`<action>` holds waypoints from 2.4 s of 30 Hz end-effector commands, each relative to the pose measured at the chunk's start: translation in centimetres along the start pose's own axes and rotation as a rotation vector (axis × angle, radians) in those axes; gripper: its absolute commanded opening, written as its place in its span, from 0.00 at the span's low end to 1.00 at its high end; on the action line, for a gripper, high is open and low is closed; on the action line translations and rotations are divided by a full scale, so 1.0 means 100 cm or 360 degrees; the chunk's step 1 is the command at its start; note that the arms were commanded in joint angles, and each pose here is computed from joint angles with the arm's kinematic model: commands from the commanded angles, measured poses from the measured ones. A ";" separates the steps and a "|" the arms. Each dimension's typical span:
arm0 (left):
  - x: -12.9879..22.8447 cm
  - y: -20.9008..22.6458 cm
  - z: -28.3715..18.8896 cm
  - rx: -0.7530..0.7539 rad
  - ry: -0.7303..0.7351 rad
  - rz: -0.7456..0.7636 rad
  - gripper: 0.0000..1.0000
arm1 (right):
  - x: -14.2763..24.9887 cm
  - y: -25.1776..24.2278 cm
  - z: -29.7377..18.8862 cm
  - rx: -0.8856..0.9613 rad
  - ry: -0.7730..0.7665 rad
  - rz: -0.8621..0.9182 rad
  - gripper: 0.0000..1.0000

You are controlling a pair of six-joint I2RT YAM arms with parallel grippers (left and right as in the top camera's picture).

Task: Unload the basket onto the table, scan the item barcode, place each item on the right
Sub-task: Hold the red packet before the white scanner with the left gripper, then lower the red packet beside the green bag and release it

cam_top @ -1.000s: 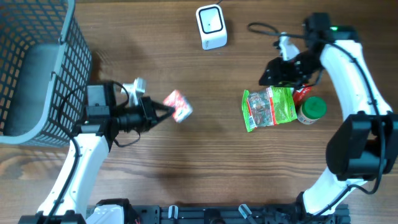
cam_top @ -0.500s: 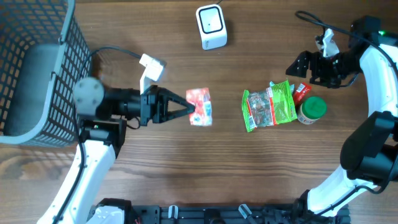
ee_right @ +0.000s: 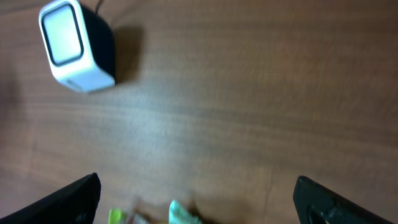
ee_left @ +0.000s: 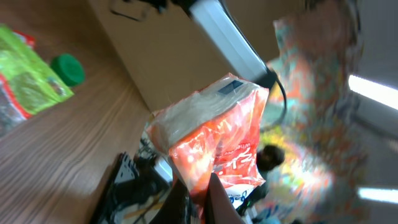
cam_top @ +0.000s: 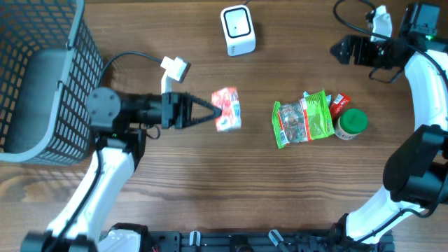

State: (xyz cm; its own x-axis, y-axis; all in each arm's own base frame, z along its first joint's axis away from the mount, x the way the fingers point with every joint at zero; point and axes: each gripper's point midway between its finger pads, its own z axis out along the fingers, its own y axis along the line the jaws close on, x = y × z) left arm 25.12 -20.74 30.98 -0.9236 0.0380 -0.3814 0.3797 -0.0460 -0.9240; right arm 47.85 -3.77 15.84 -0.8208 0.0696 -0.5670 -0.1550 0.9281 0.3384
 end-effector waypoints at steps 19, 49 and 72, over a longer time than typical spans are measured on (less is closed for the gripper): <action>-0.169 0.089 -0.047 -0.2159 -0.0747 0.0311 0.04 | -0.014 0.005 -0.009 0.0009 -0.0086 -0.0072 1.00; -0.189 0.258 0.028 -0.2699 -0.0173 0.1095 0.04 | -0.014 0.006 -0.009 0.0009 -0.0086 -0.0073 1.00; 0.033 0.215 0.146 -0.1742 0.0608 0.0040 0.84 | -0.014 0.006 -0.009 0.0009 -0.0086 -0.0073 1.00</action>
State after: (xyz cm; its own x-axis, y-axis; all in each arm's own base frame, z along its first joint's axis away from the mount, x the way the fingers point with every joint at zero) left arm 27.62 -36.39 7.17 -0.9043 0.4024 -0.1428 0.4265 0.8346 -0.3488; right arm 48.53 -3.96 16.33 -0.7991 0.0639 -0.5978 -0.1671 0.9315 0.3231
